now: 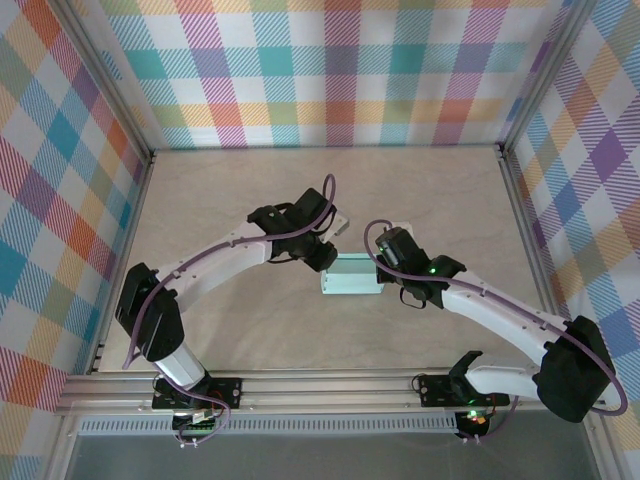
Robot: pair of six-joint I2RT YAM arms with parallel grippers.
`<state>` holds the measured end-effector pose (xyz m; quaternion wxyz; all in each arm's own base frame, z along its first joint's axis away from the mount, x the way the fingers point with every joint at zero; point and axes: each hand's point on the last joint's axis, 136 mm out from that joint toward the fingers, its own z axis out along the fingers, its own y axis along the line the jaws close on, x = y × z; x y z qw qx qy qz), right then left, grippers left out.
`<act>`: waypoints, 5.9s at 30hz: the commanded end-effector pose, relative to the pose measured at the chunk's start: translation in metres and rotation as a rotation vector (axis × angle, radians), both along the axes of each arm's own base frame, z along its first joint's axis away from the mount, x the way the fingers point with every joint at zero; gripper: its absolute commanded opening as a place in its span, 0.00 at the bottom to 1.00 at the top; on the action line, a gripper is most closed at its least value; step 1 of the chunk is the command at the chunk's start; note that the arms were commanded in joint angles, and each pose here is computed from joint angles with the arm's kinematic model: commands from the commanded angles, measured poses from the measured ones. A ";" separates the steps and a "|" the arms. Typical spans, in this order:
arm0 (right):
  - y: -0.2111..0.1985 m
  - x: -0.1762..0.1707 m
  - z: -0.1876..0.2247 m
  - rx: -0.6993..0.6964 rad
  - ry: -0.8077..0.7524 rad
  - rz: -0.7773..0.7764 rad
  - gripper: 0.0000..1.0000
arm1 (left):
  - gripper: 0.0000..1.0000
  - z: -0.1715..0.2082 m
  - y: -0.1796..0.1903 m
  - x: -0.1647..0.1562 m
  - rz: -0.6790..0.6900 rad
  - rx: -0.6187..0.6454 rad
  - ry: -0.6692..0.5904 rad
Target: Fold the paper box
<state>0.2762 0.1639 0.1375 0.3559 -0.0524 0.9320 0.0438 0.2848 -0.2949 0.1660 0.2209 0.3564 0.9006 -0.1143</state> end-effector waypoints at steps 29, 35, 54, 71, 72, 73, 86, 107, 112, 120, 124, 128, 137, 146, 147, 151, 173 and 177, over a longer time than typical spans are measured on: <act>-0.001 -0.004 -0.004 -0.032 0.023 0.009 0.04 | 0.22 0.003 -0.006 -0.007 0.013 0.006 0.048; -0.001 -0.005 -0.004 -0.018 0.025 0.004 0.04 | 0.15 0.000 -0.009 -0.007 0.013 0.004 0.062; 0.003 -0.004 -0.004 -0.002 0.030 0.008 0.05 | 0.00 0.007 -0.039 -0.002 0.219 -0.167 0.181; 0.007 -0.004 -0.008 0.005 0.021 0.001 0.05 | 0.00 0.004 -0.045 0.023 0.458 -0.278 0.225; 0.008 -0.004 -0.007 0.008 0.018 0.001 0.05 | 0.00 0.003 -0.046 0.023 0.460 -0.281 0.230; 0.008 -0.004 -0.008 0.009 0.017 0.000 0.05 | 0.00 0.003 -0.047 0.023 0.463 -0.283 0.234; 0.006 -0.007 -0.011 0.020 0.019 -0.005 0.06 | 0.00 -0.018 -0.042 0.022 0.457 -0.275 0.210; 0.007 -0.019 -0.008 0.120 -0.088 0.048 0.07 | 0.00 -0.026 -0.040 0.000 0.409 -0.411 -0.035; 0.010 -0.014 -0.002 0.117 -0.115 0.058 0.06 | 0.00 -0.017 -0.035 0.005 0.422 -0.399 -0.078; 0.014 -0.008 0.009 0.139 -0.171 0.068 0.06 | 0.00 -0.014 -0.035 0.011 0.427 -0.407 -0.120; 0.020 0.001 0.022 0.144 -0.239 0.087 0.05 | 0.00 -0.011 -0.034 0.019 0.437 -0.419 -0.176; 0.026 0.011 0.027 0.140 -0.289 0.102 0.06 | 0.00 -0.008 -0.028 0.026 0.459 -0.431 -0.240; 0.042 0.029 0.033 0.132 -0.377 0.138 0.05 | 0.00 -0.001 -0.005 0.037 0.529 -0.440 -0.379; 0.056 0.043 0.040 0.104 -0.440 0.181 0.05 | 0.00 0.009 -0.001 0.048 0.539 -0.417 -0.473; 0.057 0.046 0.040 0.102 -0.446 0.184 0.05 | 0.00 0.010 -0.001 0.050 0.533 -0.410 -0.488; 0.065 0.054 0.042 0.100 -0.466 0.194 0.05 | 0.00 0.013 0.000 0.055 0.519 -0.392 -0.545; 0.069 0.049 -0.008 0.162 -0.383 0.176 0.09 | 0.00 -0.027 0.001 0.049 0.499 -0.406 -0.538; 0.067 0.047 -0.005 0.162 -0.383 0.174 0.19 | 0.00 -0.031 0.000 0.048 0.486 -0.394 -0.531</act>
